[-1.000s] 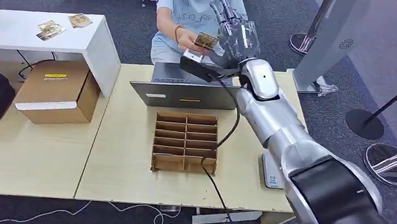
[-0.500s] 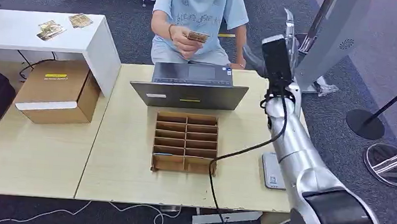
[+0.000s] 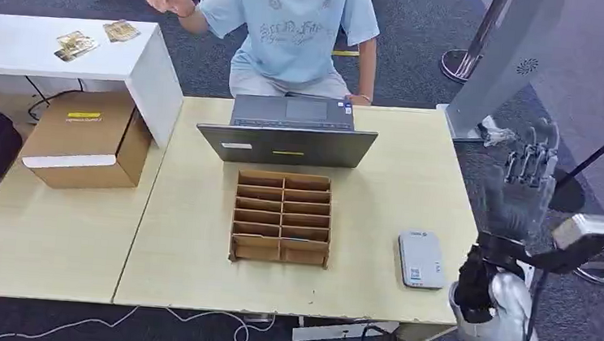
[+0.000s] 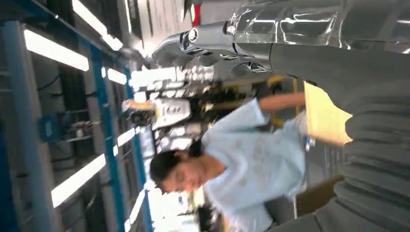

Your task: Pass the card to the sensor for recognition and then transmit it.

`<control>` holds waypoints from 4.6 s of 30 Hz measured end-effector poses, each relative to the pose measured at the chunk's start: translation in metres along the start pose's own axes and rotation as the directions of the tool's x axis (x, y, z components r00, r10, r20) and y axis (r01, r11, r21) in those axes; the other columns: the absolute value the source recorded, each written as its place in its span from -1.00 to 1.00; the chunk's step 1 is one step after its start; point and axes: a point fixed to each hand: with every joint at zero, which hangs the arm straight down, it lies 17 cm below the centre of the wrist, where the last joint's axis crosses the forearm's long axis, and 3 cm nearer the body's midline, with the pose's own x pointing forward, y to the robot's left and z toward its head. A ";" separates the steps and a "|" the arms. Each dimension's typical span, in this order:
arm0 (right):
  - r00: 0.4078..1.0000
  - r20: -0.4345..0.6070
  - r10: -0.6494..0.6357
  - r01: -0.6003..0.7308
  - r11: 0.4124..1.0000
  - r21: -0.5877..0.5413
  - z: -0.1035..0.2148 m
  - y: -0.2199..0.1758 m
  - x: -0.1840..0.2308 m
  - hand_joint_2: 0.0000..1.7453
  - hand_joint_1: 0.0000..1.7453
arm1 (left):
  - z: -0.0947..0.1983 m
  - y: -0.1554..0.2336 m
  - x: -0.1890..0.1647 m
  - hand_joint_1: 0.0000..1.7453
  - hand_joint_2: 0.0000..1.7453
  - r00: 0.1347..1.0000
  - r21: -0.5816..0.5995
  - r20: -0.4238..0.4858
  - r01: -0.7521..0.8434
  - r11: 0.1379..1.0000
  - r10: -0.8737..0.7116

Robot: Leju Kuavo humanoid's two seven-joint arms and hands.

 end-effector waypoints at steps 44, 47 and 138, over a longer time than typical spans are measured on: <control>0.686 -0.001 0.728 -0.699 0.658 0.280 0.177 0.092 -0.043 1.00 -1.00 | 0.004 -0.020 -0.011 -1.00 1.00 0.999 -0.058 -0.036 -0.005 0.998 0.003; 0.630 -0.003 0.777 -0.731 0.594 0.335 0.187 0.096 -0.057 1.00 -1.00 | 0.004 -0.020 -0.010 -1.00 1.00 0.999 -0.059 -0.034 0.001 0.998 -0.003; 0.044 0.277 0.960 -0.767 -0.146 0.625 0.200 0.167 -0.208 1.00 -1.00 | 0.007 -0.038 0.002 -1.00 1.00 0.996 -0.078 -0.019 -0.093 0.993 0.092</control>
